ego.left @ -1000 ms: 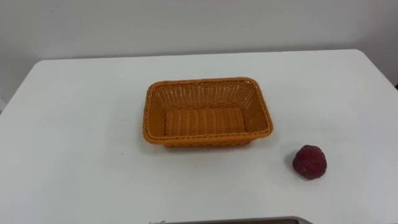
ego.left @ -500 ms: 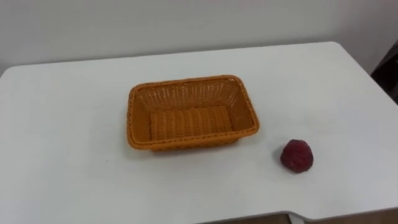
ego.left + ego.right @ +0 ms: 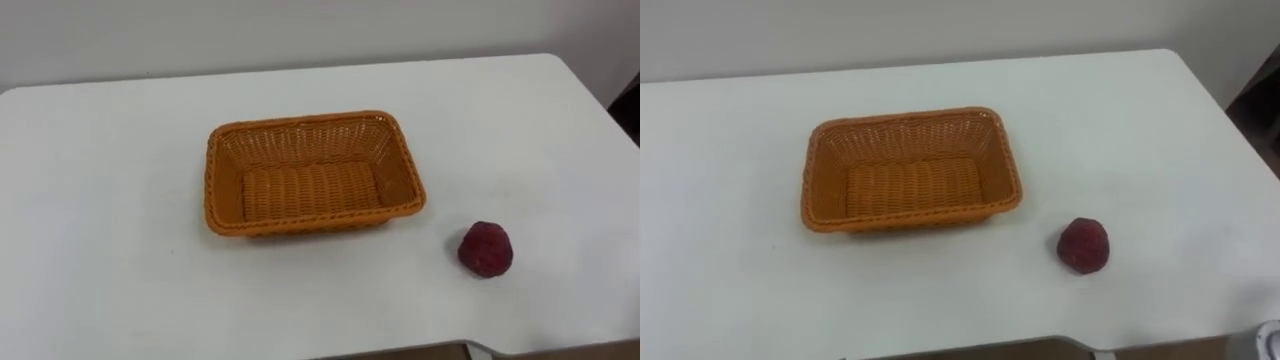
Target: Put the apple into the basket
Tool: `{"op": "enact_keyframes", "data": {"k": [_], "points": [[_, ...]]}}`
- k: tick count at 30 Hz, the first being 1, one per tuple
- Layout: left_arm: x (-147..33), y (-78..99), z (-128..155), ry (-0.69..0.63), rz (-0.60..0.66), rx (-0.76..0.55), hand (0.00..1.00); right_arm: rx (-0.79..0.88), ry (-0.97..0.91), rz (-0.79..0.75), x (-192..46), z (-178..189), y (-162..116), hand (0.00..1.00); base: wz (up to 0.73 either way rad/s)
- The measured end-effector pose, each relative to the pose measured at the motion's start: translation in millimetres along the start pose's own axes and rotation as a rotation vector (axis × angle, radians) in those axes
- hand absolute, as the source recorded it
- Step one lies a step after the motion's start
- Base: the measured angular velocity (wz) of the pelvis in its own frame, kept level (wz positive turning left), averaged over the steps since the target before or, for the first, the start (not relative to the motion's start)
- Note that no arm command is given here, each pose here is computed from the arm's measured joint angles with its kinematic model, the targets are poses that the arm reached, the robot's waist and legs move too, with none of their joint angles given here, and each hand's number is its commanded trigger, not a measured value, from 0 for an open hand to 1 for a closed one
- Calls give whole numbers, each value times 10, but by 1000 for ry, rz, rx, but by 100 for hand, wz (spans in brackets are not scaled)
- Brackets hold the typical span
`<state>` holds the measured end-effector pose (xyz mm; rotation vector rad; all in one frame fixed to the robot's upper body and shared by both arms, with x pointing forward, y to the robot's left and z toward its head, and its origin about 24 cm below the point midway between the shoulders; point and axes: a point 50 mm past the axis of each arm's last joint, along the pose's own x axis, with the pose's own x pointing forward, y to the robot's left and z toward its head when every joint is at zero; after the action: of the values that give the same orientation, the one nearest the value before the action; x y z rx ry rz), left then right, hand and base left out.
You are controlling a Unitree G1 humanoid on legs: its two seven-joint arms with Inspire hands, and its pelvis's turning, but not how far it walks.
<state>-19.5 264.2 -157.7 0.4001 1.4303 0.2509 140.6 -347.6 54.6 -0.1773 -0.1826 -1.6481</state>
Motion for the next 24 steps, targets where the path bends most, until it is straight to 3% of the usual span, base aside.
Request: {"op": "enact_keyframes", "data": {"k": [4, 11, 24], "points": [[-2, -37, 25, -10, -13, 28, 0, 6, -164, 123, -185, 182, 149, 0, 0], [-6, -85, 37, -19, -32, 60, 0, -39, -215, 362, -534, 137, 253, 0, 1], [11, -143, 206, -70, -59, 101, 0, -79, -161, 845, -1174, -8, 356, 0, 0]]}}
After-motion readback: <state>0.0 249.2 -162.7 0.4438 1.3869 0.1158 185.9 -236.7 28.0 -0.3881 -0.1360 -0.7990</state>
